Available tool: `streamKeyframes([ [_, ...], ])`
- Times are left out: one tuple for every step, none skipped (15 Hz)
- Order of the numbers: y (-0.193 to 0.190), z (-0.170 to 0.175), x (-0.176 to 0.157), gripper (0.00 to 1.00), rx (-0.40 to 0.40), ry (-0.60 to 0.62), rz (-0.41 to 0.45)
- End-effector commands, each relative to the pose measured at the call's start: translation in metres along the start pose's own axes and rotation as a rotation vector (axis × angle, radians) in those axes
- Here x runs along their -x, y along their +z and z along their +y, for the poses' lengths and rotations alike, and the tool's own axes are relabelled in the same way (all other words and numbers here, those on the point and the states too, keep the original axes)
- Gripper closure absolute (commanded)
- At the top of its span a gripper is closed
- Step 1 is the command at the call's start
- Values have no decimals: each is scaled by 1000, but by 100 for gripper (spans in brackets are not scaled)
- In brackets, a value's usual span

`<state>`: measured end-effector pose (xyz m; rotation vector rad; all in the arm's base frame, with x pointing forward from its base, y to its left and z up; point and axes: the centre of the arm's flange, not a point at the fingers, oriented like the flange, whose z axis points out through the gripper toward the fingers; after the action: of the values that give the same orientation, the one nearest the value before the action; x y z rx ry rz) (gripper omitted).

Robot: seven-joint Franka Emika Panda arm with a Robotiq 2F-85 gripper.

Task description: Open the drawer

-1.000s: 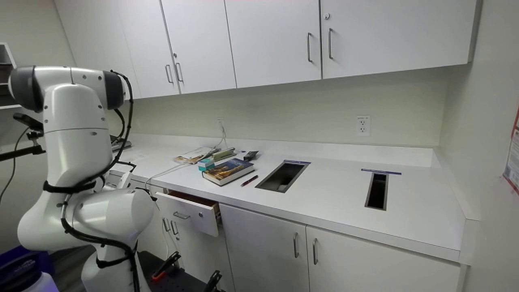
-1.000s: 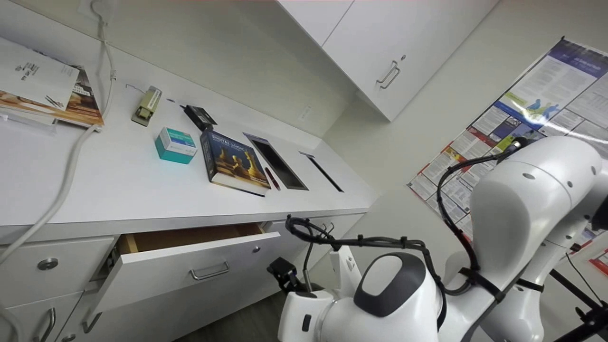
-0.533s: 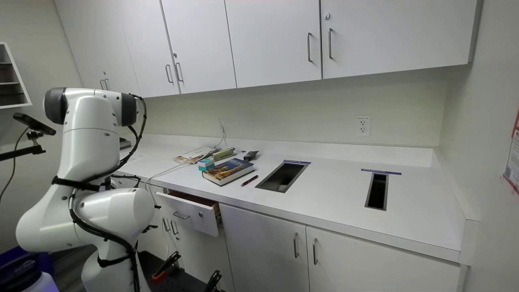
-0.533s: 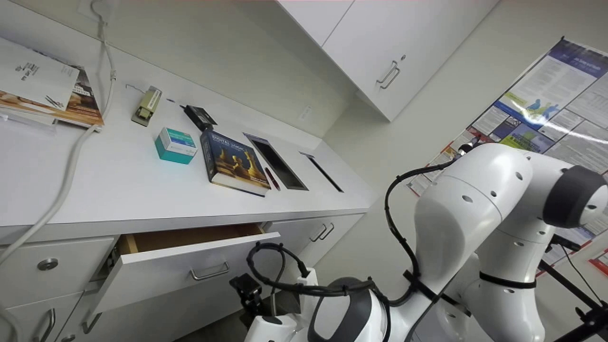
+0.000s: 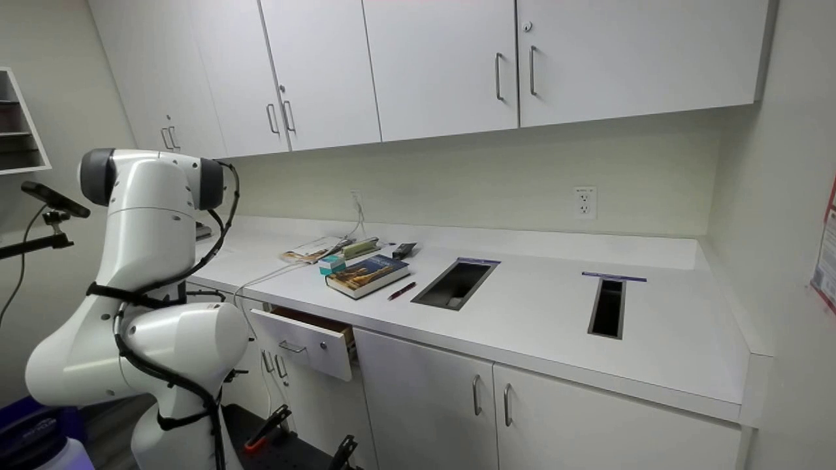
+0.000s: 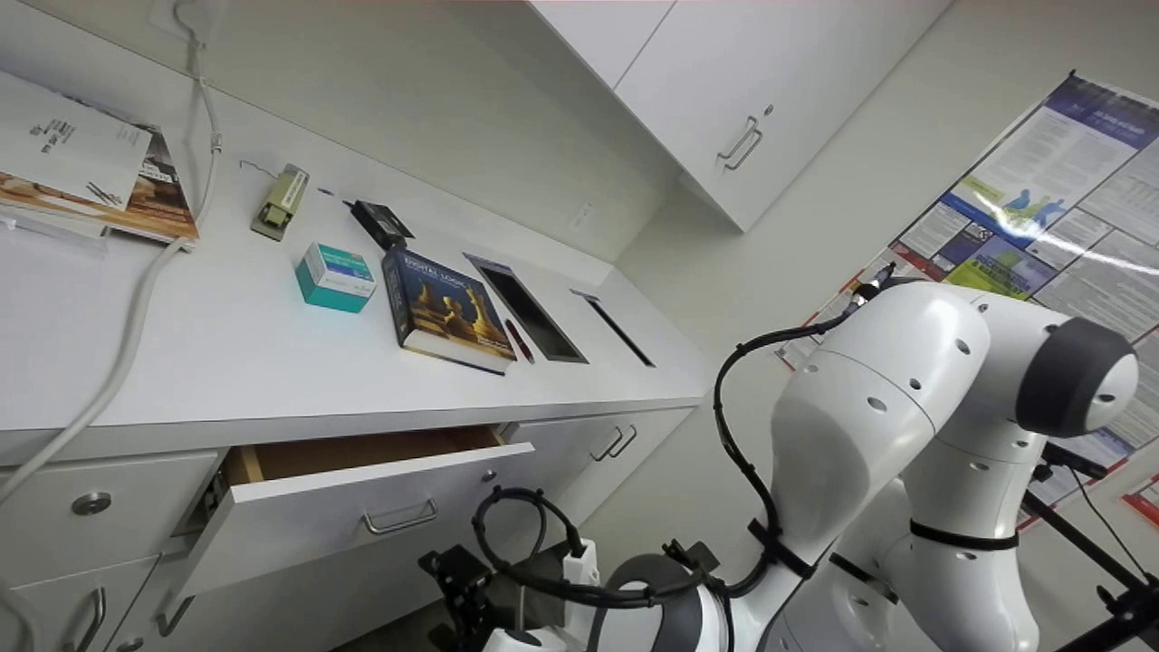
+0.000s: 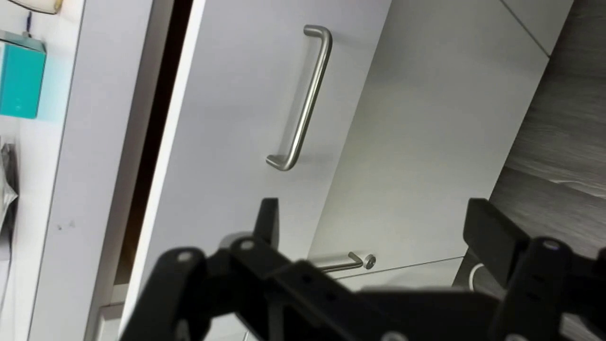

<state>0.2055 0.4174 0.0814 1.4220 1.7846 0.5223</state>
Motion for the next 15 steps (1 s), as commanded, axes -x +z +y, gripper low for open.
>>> streamKeyframes([
  [2,0,-2,0,22,2,-11],
  [3,-3,-2,0,55,10,-15],
  [3,-6,0,0,95,14,-31],
  [4,-9,3,0,134,24,-35],
  [6,-12,8,0,164,36,-33],
  [8,-17,12,0,189,54,-18],
  [10,-22,15,0,203,67,-2],
  [13,-29,17,0,208,82,21],
  [16,-36,19,0,215,87,37],
  [21,-41,19,0,214,110,60],
  [25,-44,18,0,211,138,79],
  [15,-36,14,0,186,99,57],
  [18,-41,15,0,185,112,68],
  [21,-44,15,0,182,119,72],
  [22,-45,16,0,180,119,72],
])
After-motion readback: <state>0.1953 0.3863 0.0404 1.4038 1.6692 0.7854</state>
